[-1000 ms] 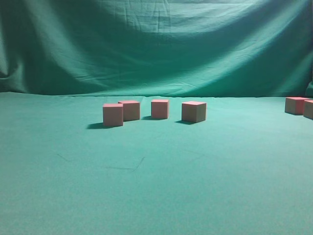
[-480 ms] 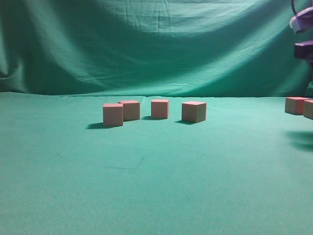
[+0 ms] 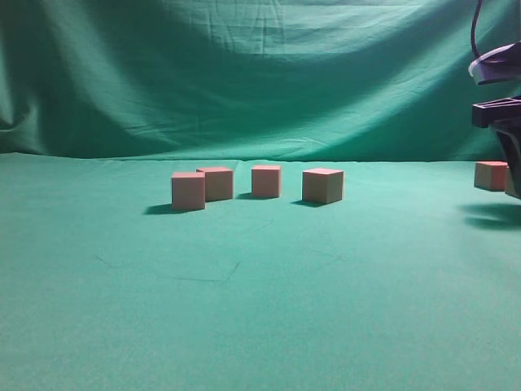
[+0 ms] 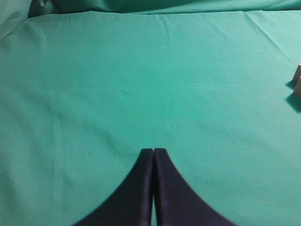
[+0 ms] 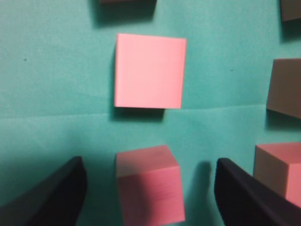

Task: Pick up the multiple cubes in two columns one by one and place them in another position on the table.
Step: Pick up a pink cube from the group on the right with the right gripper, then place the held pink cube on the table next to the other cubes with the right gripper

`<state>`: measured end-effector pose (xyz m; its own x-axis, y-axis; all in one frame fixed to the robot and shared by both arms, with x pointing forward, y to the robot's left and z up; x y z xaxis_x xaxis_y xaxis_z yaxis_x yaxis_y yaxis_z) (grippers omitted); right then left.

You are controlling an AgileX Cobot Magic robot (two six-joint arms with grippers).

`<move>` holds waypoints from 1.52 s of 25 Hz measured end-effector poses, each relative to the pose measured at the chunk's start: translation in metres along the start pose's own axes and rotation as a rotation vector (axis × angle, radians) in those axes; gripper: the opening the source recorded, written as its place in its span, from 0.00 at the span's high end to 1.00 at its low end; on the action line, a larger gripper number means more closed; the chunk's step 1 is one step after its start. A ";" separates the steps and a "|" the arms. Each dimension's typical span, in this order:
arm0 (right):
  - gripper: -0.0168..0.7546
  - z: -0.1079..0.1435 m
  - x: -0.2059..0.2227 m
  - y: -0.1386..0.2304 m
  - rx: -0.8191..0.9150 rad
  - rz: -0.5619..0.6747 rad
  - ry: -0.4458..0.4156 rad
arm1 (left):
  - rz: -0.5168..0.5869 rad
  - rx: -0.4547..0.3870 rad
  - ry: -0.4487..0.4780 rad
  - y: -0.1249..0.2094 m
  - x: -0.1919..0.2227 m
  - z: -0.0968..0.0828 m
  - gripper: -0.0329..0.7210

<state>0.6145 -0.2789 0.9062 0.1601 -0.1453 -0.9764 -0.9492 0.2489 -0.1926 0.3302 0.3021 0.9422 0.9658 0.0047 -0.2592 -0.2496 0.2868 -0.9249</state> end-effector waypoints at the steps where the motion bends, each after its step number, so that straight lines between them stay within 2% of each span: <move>1: 0.27 0.000 0.000 0.000 -0.007 0.001 -0.001 | 0.000 0.000 0.000 0.000 0.000 0.000 0.96; 4: 0.43 0.002 0.000 0.001 -0.006 0.009 -0.017 | 0.000 0.000 0.000 0.000 0.000 0.000 0.96; 6: 0.57 0.003 0.000 0.001 -0.003 0.011 -0.021 | 0.000 0.000 0.000 0.000 0.000 0.000 0.96; 8: 0.64 0.003 0.000 0.002 -0.004 0.013 -0.020 | 0.000 0.000 0.000 0.000 0.000 0.000 0.96; 18: 0.63 0.000 -0.009 0.008 -0.001 0.057 -0.015 | 0.000 0.000 0.000 0.000 0.000 0.000 0.96; 20: 0.63 0.002 -0.025 0.008 -0.008 0.061 -0.049 | 0.000 0.000 0.000 0.000 0.000 0.000 0.96; 23: 0.63 0.009 -0.065 0.008 -0.025 0.031 -0.154 | 0.000 0.000 0.000 0.000 0.000 0.000 0.96; 26: 0.63 0.026 -0.110 0.019 -0.113 -0.026 -0.278 | 0.000 0.000 0.000 0.000 0.000 0.000 0.96; 29: 0.63 0.049 -0.144 0.039 -0.220 -0.073 -0.352 | 0.000 0.000 0.000 0.000 0.000 0.000 0.96; 32: 0.63 0.075 -0.164 0.063 -0.331 -0.086 -0.393 | 0.000 0.000 0.000 0.000 0.000 0.000 0.96; 38: 0.63 0.132 -0.178 0.119 -0.611 -0.069 -0.445 | 0.000 0.000 0.000 0.000 0.000 0.000 0.96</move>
<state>0.5090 -0.0972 1.0444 0.1962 0.2909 -0.9364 -0.8934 -0.3407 -0.2930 0.3302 0.3021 0.9422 0.9658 0.0047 -0.2592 -0.2496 0.2868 -0.9249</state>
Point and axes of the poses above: a point on each arm's last joint axis where the gripper is mounted, x pointing out along that axis toward the gripper, z along the wrist's bending axis when the last joint is at zero, y = z × x, the point moved 4 cm from there along x, pointing out along that axis toward the gripper, and after that the axes turned 15 degrees about x, right-handed, at the moved point
